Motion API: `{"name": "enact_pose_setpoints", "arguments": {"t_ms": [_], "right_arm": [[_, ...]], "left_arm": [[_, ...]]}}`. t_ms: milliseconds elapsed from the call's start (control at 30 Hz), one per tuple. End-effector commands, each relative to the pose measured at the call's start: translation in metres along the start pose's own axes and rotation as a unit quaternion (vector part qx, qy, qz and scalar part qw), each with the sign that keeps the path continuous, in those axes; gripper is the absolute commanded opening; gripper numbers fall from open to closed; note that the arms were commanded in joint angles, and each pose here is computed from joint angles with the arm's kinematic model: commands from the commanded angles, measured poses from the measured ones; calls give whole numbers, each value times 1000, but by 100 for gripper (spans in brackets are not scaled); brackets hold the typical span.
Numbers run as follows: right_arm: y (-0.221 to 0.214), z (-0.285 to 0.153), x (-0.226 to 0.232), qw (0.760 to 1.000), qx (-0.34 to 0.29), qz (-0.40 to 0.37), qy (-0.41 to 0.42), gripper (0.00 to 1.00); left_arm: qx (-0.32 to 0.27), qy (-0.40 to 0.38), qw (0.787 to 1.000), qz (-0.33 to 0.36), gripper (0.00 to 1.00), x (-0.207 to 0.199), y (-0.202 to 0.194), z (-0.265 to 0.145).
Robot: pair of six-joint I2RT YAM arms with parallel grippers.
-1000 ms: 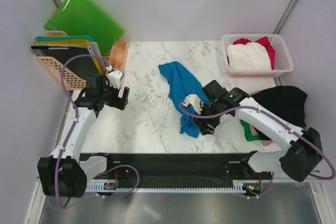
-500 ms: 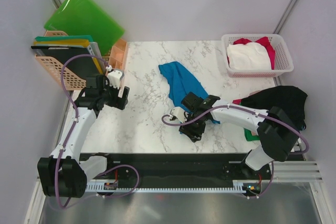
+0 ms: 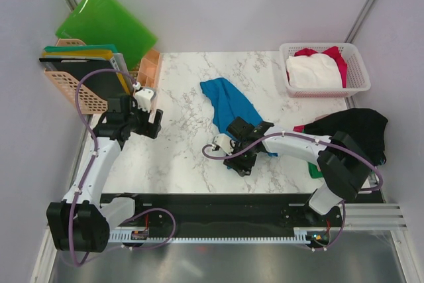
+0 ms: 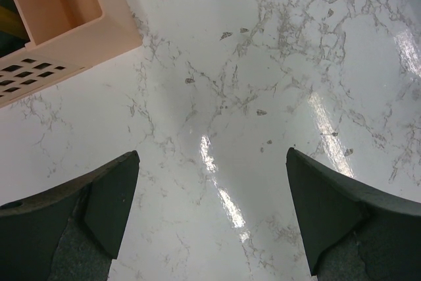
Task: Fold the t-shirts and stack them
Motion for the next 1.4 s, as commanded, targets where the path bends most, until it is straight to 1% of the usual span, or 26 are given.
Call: {"name": "enact_pose_setpoints", "arguments": {"t_ms": [0, 133, 267, 300, 333, 367, 400, 433, 467, 533, 633, 667, 700, 733, 767, 833, 867, 900, 933, 967, 1033, 1067, 1167, 1267, 1300, 1367], "right_arm": [[5, 3, -12, 1000, -6, -11, -27, 61], [-3, 12, -17, 999, 10, -14, -35, 61], [-7, 20, -16, 999, 14, -9, -31, 60], [-10, 22, -14, 999, 17, -7, -28, 59], [-9, 23, -14, 1000, 15, -7, -25, 56], [-8, 25, -13, 1000, 14, -6, -24, 49], [-9, 25, -13, 1000, 15, -4, -23, 40], [-8, 25, -13, 1000, 14, -4, -24, 6], [-8, 24, -13, 1000, 14, 1, -24, 0], [-4, 20, -13, 1000, 8, -2, -23, 0], [11, -2, -15, 999, -13, -11, -35, 0], [18, -21, -13, 999, -27, -15, -43, 0], [43, -46, -17, 996, -64, -24, -59, 0], [57, -69, -19, 993, -89, -30, -76, 0], [89, -126, -24, 980, -151, -44, -122, 0], [117, -193, -27, 960, -212, -59, -175, 0], [122, -229, -24, 950, -234, -64, -198, 0], [147, -299, -22, 918, -302, -77, -245, 0], [145, -336, -30, 903, -327, -72, -270, 0], [149, -394, -27, 865, -389, -73, -310, 0], [142, -445, -24, 827, -422, -76, -364, 0], [138, -483, -14, 800, -455, -78, -383, 0], [129, -511, -5, 779, -481, -81, -394, 0], [121, -515, -3, 774, -480, -79, -405, 0], [119, -506, -9, 781, -467, -76, -407, 0], [113, -502, -13, 780, -459, -66, -420, 0]], "left_arm": [[-25, 3, 1000, 9, 100, -1, 13, -8], [-26, 2, 1000, 9, 100, -1, 13, -8], [-24, 2, 1000, 9, 100, -1, 11, -8], [-24, 2, 1000, 10, 100, -1, 11, -8], [-24, 2, 1000, 10, 100, -1, 11, -8], [-24, 2, 1000, 9, 100, -1, 11, -7], [-24, 2, 1000, 9, 100, -1, 11, -8], [-26, 2, 1000, 9, 100, -1, 13, -8], [-26, 2, 1000, 9, 100, -1, 13, -8], [-24, 2, 1000, 8, 100, -1, 12, -8], [-23, 2, 1000, 8, 100, -1, 10, -7], [-21, 3, 1000, 9, 100, -1, 9, -7], [-21, 3, 1000, 8, 100, -1, 9, -7], [-20, 3, 1000, 9, 100, -1, 9, -6], [-19, 2, 1000, 9, 100, -1, 9, -5], [-16, -1, 1000, 7, 100, -1, 9, -3], [-14, -3, 1000, 7, 100, -1, 8, -2], [-16, -4, 1000, 6, 100, -2, 10, -2], [-15, -5, 1000, 6, 100, -2, 9, -2], [-17, -5, 1000, 5, 100, -2, 10, -2], [-16, -3, 1000, 5, 100, -2, 9, -3], [-16, 0, 1000, 6, 100, -1, 8, -4], [-18, 4, 1000, 6, 100, 0, 8, -5], [-16, 6, 1000, 6, 100, 1, 8, -5], [-15, 4, 1000, 5, 100, 0, 7, -4], [-14, 1, 1000, 5, 100, 0, 8, -3]]}}
Point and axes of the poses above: each gripper's point midway between its finger pads, its own z axis out along the fingers, its own x axis along the line the jaws close on, y = z × x, the point moved 1 cm from there along -z, back along the fingers, and after that the axes turned 4 degrees about -z, right-handed, at the moved point
